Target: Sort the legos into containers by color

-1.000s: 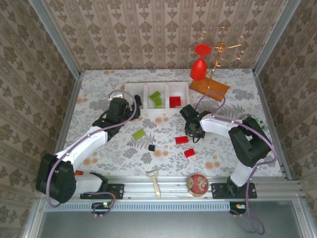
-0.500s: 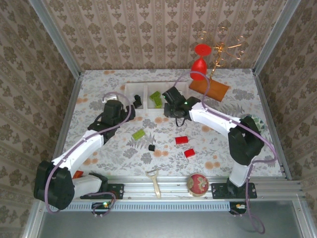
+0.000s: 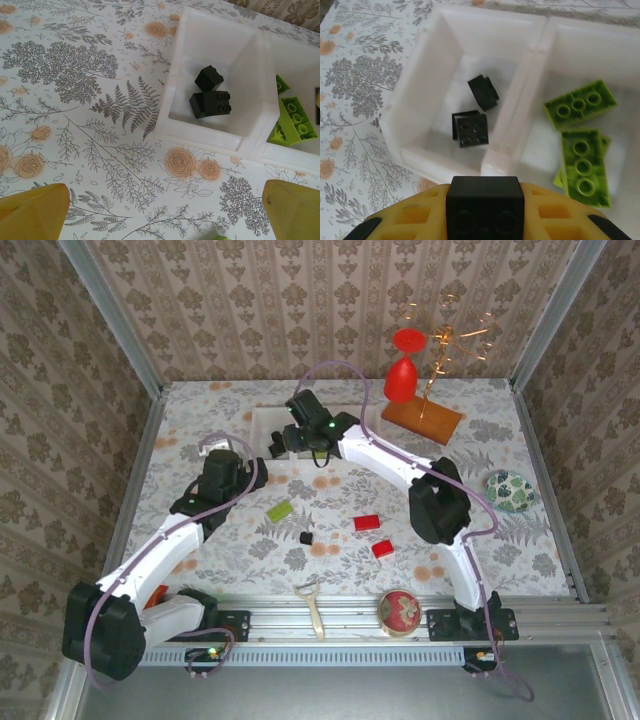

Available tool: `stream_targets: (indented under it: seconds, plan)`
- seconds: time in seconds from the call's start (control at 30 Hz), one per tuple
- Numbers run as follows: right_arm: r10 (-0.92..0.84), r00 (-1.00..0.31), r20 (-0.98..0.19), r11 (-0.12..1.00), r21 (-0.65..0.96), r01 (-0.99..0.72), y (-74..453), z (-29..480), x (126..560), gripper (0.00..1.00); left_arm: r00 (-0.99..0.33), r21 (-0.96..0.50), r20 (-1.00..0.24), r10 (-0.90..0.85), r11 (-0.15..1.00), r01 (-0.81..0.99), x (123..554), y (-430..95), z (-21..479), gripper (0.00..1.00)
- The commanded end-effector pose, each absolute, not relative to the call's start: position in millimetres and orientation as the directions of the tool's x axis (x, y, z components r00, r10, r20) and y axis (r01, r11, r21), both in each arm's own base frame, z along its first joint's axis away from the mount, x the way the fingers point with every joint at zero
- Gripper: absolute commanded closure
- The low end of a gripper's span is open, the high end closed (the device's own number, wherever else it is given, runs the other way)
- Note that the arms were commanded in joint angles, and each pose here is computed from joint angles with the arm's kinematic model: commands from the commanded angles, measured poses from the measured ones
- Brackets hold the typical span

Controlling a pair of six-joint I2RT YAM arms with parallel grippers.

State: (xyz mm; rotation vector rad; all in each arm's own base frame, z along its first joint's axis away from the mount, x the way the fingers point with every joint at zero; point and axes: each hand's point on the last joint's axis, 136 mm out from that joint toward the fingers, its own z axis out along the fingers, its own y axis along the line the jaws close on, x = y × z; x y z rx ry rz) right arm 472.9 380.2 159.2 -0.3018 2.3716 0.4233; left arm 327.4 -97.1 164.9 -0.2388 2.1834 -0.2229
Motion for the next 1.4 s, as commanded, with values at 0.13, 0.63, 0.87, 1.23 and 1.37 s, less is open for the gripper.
stream_targets:
  seconds: [0.13, 0.63, 0.87, 1.23, 1.37]
  plan:
    - [-0.165, -0.674, -0.720, 0.884, 0.195, -0.425, 414, 158, 498, 0.75, -0.594, -0.264, -0.758, -0.270, 0.959, -0.099, 320, -94, 159, 0.00]
    - [-0.197, -0.601, -0.774, 0.863, 0.154, -0.482, 435, 160, 527, 0.55, -0.610, -0.279, -0.747, -0.266, 0.957, -0.076, 316, -99, 156, 0.00]
    - [-0.196, -0.566, -0.801, 0.864, 0.132, -0.485, 432, 177, 533, 0.38, -0.618, -0.281, -0.742, -0.258, 0.958, -0.063, 313, -100, 156, 0.00]
    - [-0.167, -0.607, -0.777, 0.914, 0.109, -0.391, 396, 208, 518, 0.37, -0.632, -0.300, -0.735, -0.246, 0.954, -0.022, 305, -106, 159, 0.00]
    - [-0.123, -0.657, -0.744, 0.945, 0.114, -0.307, 369, 212, 499, 0.37, -0.644, -0.294, -0.727, -0.236, 0.956, -0.018, 302, -107, 158, 0.00]
